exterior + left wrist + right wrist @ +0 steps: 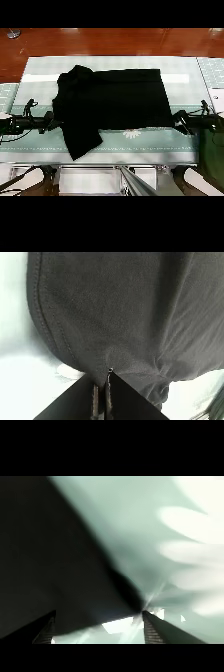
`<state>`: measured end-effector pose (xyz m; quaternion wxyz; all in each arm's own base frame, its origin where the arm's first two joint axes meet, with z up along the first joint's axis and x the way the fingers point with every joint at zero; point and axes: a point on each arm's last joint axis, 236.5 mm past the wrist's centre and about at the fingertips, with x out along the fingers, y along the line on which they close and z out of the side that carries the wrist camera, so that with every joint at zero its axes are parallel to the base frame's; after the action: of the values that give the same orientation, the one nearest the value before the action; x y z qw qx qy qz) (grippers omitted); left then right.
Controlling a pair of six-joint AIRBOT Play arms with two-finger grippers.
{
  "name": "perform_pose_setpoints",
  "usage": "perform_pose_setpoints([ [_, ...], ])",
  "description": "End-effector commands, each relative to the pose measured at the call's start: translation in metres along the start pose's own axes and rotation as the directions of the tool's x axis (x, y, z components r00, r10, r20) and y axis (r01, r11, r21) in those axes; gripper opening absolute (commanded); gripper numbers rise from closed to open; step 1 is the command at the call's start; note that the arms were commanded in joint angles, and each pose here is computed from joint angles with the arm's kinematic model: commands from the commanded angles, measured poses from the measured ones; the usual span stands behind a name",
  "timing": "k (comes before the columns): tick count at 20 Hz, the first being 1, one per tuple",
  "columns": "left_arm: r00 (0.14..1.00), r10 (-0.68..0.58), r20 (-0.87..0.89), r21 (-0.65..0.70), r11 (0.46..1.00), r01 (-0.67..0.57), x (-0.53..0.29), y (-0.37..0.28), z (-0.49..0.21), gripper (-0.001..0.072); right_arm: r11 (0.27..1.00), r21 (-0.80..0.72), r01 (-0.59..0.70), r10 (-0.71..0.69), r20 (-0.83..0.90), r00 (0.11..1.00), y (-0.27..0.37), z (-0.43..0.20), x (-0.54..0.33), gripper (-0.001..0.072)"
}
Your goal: Fold the shirts.
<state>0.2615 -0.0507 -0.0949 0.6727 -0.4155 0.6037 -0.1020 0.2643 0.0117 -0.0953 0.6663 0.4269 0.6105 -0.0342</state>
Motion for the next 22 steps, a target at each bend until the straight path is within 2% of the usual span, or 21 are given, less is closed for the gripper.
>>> perform_pose_setpoints([
  [1, 1.000, 0.001, 0.002, -0.001, 1.000, -0.001, 0.000, 0.000, 0.001, 0.0034, 0.999, -0.032, -0.005, 0.006, 0.027, 1.000, 0.023, 0.017, 0.022, 0.0617],
  [2, 1.000, -0.003, 0.004, -0.003, 1.000, 0.003, 0.000, -0.001, 0.001, 0.0034, 0.999, -0.044, -0.001, 0.002, 0.016, 1.000, 0.029, 0.020, 0.028, 0.0611],
  [3, 1.000, -0.012, 0.011, -0.008, 1.000, 0.012, 0.000, -0.003, 0.003, 0.0034, 0.998, -0.063, 0.001, -0.002, -0.008, 1.000, 0.035, 0.019, 0.034, 0.0474],
  [4, 0.999, -0.028, 0.023, -0.017, 0.999, 0.029, 0.000, -0.007, 0.006, 0.0034, 0.995, -0.097, -0.001, -0.003, -0.042, 0.999, 0.043, 0.016, 0.038, 0.0118],
  [5, 0.998, -0.058, 0.035, -0.022, 0.998, 0.059, -0.003, -0.016, 0.011, 0.0034, 0.986, -0.166, -0.017, 0.009, -0.050, 0.999, 0.057, 0.019, 0.036, 0.0028],
  [8, 0.962, -0.238, 0.135, 0.074, 0.970, 0.230, -0.044, -0.089, 0.056, 0.0033, 0.937, -0.343, -0.072, 0.088, 0.029, 0.996, 0.131, 0.060, -0.015, 0.0027],
  [10, 0.895, -0.375, 0.242, 0.261, 0.914, 0.312, -0.102, -0.168, 0.097, 0.0032, 0.878, -0.466, -0.104, 0.193, 0.147, 0.970, 0.201, 0.095, -0.081, 0.0027],
  [11, 0.864, -0.418, 0.282, 0.376, 0.876, 0.301, -0.138, -0.211, 0.109, 0.0032, 0.839, -0.533, -0.109, 0.254, 0.207, 0.945, 0.239, 0.105, -0.124, 0.0027],
  [12, 0.849, -0.426, 0.311, 0.498, 0.834, 0.236, -0.169, -0.248, 0.111, 0.0031, 0.797, -0.595, -0.102, 0.307, 0.255, 0.917, 0.270, 0.107, -0.165, 0.0028],
  [14, 0.836, -0.337, 0.434, 0.641, 0.767, -0.024, -0.229, -0.298, 0.105, 0.0031, 0.701, -0.713, -0.030, 0.370, 0.327, 0.869, 0.313, 0.088, -0.241, 0.0027],
  [15, 0.802, -0.298, 0.517, 0.657, 0.739, -0.149, -0.260, -0.314, 0.100, 0.0031, 0.661, -0.750, 0.028, 0.396, 0.380, 0.836, 0.327, 0.073, -0.276, 0.0027],
  [17, 0.678, -0.288, 0.676, 0.636, 0.692, -0.341, -0.332, -0.345, 0.078, 0.0031, 0.612, -0.783, 0.113, 0.473, 0.477, 0.741, 0.346, 0.039, -0.340, 0.0027],
  [19, 0.555, -0.337, 0.761, 0.613, 0.654, -0.443, -0.387, -0.371, 0.042, 0.0032, 0.572, -0.806, 0.154, 0.566, 0.524, 0.637, 0.356, -0.001, -0.393, 0.0027],
  [22, 0.402, -0.374, 0.836, 0.547, 0.618, -0.565, -0.442, -0.381, -0.017, 0.0031, 0.557, -0.794, 0.242, 0.612, 0.590, 0.527, 0.342, -0.057, -0.446, 0.0027],
])
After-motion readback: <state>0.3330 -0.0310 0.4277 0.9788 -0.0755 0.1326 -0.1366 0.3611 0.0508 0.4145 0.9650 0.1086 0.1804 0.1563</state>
